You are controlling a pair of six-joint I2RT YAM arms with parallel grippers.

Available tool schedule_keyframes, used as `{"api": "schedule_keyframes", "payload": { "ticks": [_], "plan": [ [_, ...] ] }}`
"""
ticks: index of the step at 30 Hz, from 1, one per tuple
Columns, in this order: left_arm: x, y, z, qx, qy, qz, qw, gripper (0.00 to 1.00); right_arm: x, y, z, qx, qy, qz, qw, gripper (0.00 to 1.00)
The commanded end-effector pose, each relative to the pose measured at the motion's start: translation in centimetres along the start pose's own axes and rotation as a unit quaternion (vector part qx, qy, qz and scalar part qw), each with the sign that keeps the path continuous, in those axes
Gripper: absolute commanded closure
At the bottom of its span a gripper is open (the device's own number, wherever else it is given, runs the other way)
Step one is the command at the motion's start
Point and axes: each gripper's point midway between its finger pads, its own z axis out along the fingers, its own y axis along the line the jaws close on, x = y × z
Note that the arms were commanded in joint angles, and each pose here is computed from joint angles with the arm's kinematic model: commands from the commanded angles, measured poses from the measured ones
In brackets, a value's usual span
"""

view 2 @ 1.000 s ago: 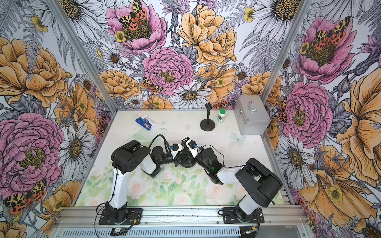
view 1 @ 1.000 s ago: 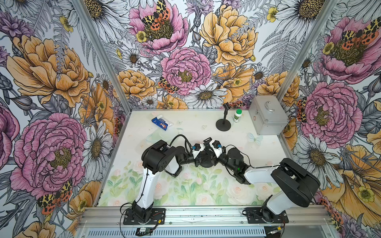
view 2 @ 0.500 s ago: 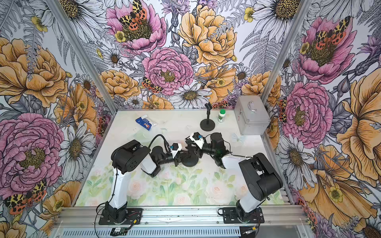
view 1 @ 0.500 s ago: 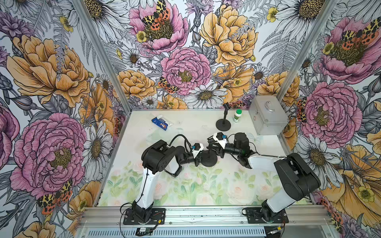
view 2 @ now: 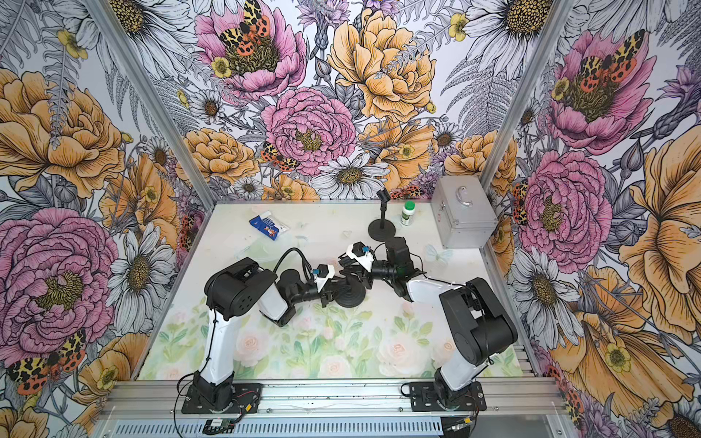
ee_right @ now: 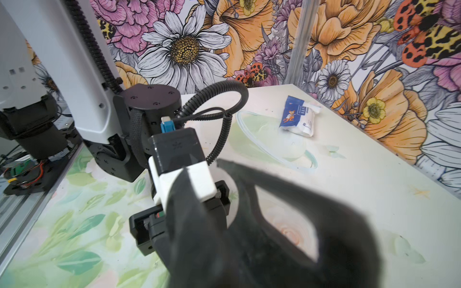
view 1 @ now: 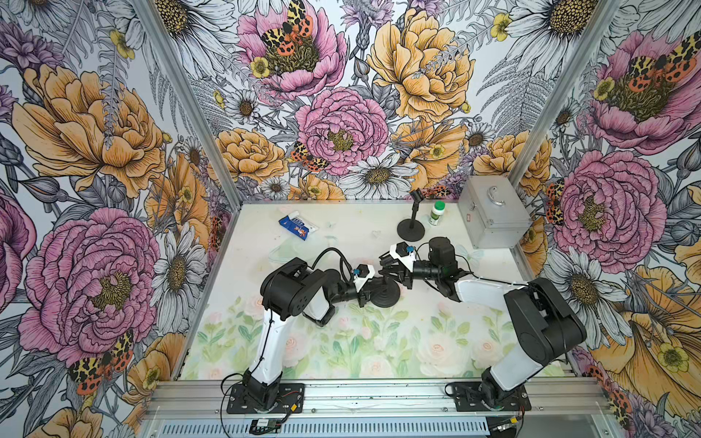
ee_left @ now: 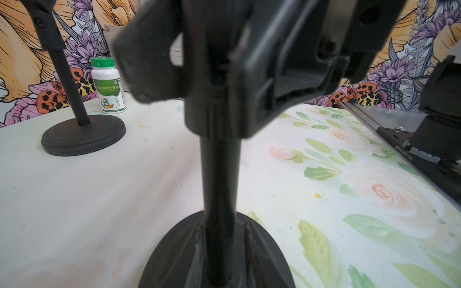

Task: Assemble a microphone stand
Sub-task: Screw the microphone stand pole into the microphone stand base.

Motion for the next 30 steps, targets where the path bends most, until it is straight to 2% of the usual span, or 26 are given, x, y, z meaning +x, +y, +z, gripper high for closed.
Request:
{"api": "schedule_keyframes", "payload": {
  "ticks": [1, 4, 6, 9, 11, 15, 17, 19, 21, 23, 30],
  "plan": [
    [0.6, -0.5, -0.1, 0.008, 0.004, -0.002, 1.0, 0.67, 2.6, -3.4, -0.6, 0.179, 0.028, 0.022, 0.983, 1.0],
    [0.5, -0.5, 0.0, 0.007, 0.004, -0.001, 1.0, 0.66, 3.1, -5.5, -2.5, 0.329, 0.004, 0.059, 0.942, 1.0],
    [0.6, -0.5, 0.0, 0.007, 0.004, -0.002, 1.0, 0.69, 3.7, -5.5, -2.8, 0.381, 0.002, 0.07, 0.922, 1.0],
    [0.6, -0.4, 0.0, 0.004, 0.004, -0.001, 1.0, 0.77, 3.1, -4.2, -1.7, 0.367, -0.011, 0.055, 0.929, 1.0],
    [0.6, -0.4, 0.0, 0.003, 0.005, -0.002, 1.0, 0.8, 2.3, -3.2, -0.7, 0.323, -0.017, 0.036, 0.946, 1.0],
    [0.6, -0.4, 0.0, 0.003, 0.005, -0.001, 1.0, 0.83, 0.2, 0.2, 0.3, 0.177, -0.042, -0.026, 0.983, 0.68],
    [0.6, -0.5, 0.0, 0.004, 0.005, 0.0, 1.0, 0.83, -0.4, 2.0, -0.1, 0.059, -0.052, -0.02, 0.997, 0.61],
    [0.6, -0.4, 0.0, 0.004, 0.004, 0.0, 1.0, 0.83, -0.9, 3.8, -0.3, -0.074, -0.046, 0.01, 0.996, 0.59],
    [0.5, -0.4, 0.0, 0.004, 0.004, 0.0, 1.0, 0.82, -1.3, 4.7, -0.3, -0.153, -0.039, 0.025, 0.987, 0.6],
    [0.6, -0.4, 0.0, 0.004, 0.004, 0.0, 1.0, 0.83, -1.4, 4.6, -0.3, -0.184, -0.032, 0.031, 0.982, 0.61],
    [0.6, -0.4, 0.0, 0.002, 0.005, -0.001, 1.0, 0.82, -0.6, 2.8, -0.2, -0.174, -0.008, 0.028, 0.984, 0.64]
  ]
}}
